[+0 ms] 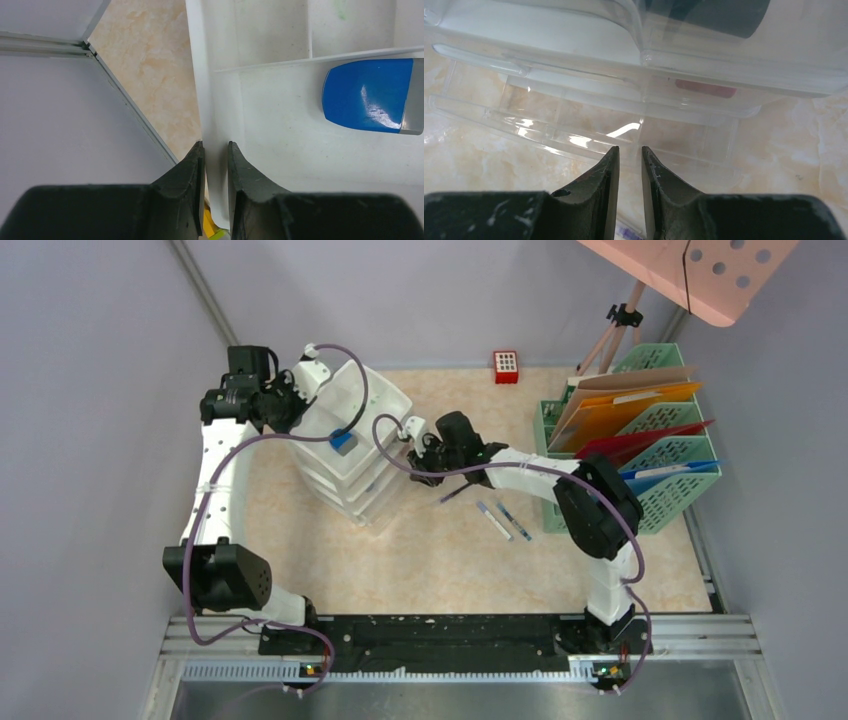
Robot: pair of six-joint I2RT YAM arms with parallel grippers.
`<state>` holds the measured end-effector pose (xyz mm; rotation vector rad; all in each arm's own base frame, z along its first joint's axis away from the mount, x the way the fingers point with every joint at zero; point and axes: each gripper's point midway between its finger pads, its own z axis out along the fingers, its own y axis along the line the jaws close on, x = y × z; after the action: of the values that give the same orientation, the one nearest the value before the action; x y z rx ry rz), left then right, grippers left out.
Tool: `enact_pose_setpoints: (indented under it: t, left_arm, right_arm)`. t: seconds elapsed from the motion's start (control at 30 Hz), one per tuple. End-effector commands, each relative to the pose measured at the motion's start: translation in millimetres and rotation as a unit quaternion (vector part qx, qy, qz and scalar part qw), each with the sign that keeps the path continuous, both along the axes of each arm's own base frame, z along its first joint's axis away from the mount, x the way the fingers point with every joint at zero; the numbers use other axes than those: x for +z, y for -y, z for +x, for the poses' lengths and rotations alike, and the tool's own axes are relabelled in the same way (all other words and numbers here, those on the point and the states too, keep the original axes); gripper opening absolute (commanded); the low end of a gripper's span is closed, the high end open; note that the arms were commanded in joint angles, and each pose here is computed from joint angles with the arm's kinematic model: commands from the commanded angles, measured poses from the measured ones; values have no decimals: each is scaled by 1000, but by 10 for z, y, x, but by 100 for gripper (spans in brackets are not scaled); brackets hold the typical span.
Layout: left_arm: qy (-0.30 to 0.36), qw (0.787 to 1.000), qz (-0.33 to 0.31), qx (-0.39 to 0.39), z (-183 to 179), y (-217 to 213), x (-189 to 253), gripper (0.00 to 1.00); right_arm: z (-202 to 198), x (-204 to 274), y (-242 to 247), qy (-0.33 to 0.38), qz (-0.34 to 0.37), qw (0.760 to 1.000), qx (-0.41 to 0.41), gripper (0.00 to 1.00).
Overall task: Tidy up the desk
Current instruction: Open the drawer in the storage box.
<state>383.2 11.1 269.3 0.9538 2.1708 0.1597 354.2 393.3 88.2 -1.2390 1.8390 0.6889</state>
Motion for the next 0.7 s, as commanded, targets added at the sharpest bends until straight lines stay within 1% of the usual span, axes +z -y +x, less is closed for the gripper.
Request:
enact_pose_setpoints:
  t: [0.0,0.3,0.43,0.67]
  left_arm:
    - [7,998,61,0,101,-200,13,0]
    - [10,997,79,-2,136,-253,9,0]
    - [12,997,78,-3,139,-244,23,0]
    - [10,997,72,-8,116,-217,22,0]
  right_arm:
    - [-208,34,111,-15,-28,999,12,22]
    - [-343,115,217,-20,-38,999,21,22]
    - [-366,206,208,-15,-27,999,26,22]
    - [-382,473,71,3,13,999,43,32]
